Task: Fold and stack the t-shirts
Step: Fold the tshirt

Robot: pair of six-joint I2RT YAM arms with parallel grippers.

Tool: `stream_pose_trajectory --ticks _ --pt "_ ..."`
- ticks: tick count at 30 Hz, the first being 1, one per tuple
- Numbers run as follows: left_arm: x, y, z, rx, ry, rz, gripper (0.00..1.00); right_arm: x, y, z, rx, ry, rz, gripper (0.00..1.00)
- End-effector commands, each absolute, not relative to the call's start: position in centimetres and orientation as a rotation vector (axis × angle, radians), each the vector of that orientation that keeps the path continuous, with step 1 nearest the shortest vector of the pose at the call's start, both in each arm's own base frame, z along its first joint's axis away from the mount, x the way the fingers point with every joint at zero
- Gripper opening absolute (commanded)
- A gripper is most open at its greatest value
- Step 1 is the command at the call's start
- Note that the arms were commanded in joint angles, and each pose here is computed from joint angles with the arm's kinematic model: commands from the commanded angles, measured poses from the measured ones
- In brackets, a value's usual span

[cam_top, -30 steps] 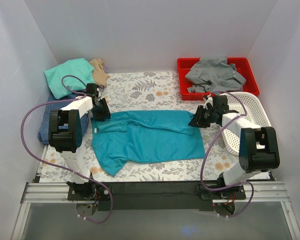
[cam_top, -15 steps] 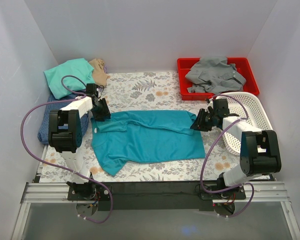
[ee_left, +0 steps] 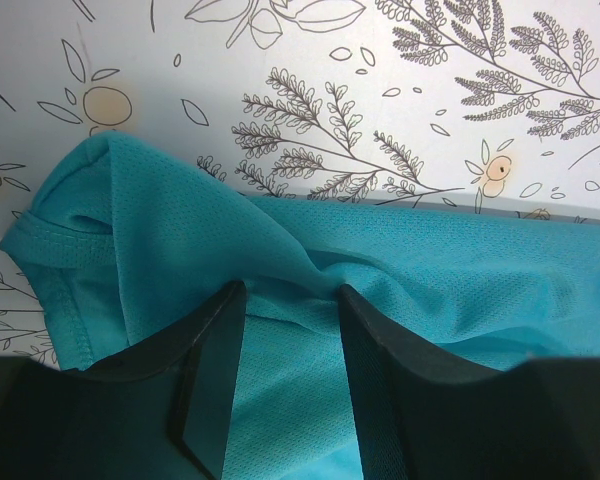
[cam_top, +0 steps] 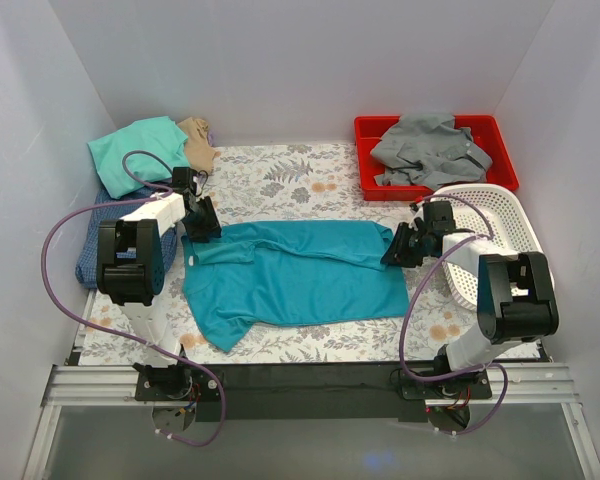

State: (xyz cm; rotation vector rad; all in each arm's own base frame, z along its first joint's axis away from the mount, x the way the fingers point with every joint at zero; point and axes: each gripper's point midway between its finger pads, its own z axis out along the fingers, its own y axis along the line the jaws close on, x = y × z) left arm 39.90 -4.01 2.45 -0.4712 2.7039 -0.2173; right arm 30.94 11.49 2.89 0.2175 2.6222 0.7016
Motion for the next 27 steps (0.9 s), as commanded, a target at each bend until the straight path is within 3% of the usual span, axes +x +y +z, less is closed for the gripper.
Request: stream_pose_trajectory --ticks 1,3,5,6,7,9,18,27 --pt "37.3 -3.5 0.3 -0.477 2.806 -0.175 0.41 31.1 11.9 2.4 0.233 2.61 0.751 0.34" --pt "37.5 -3.6 0.3 -0.474 2.803 -0.177 0.41 31.3 12.4 2.4 0.218 2.595 0.788 0.33" --pt "37.4 -3.5 0.1 -0.477 2.807 -0.176 0.41 31.4 12.7 2.3 0.219 2.589 0.812 0.26" --pt "37.3 -3.5 0.1 -0.479 2.808 -0.176 0.41 31.4 12.8 2.3 0.216 2.581 0.825 0.22" --pt "37.3 -3.6 0.1 -0.477 2.809 -0.176 0.41 31.7 13.0 2.6 0.214 2.565 0.836 0.09" --pt "37.3 -3.6 0.1 -0.477 2.809 -0.176 0.41 32.0 13.1 3.2 0.203 2.542 0.843 0.01" --pt "37.5 -3.5 0.1 -0.477 2.809 -0.18 0.41 33.8 13.4 8.3 0.128 2.402 0.851 0.01" --pt "37.3 -3.6 0.2 -0.473 2.81 -0.186 0.41 39.8 12.9 14.7 -0.01 2.231 0.747 0.01"
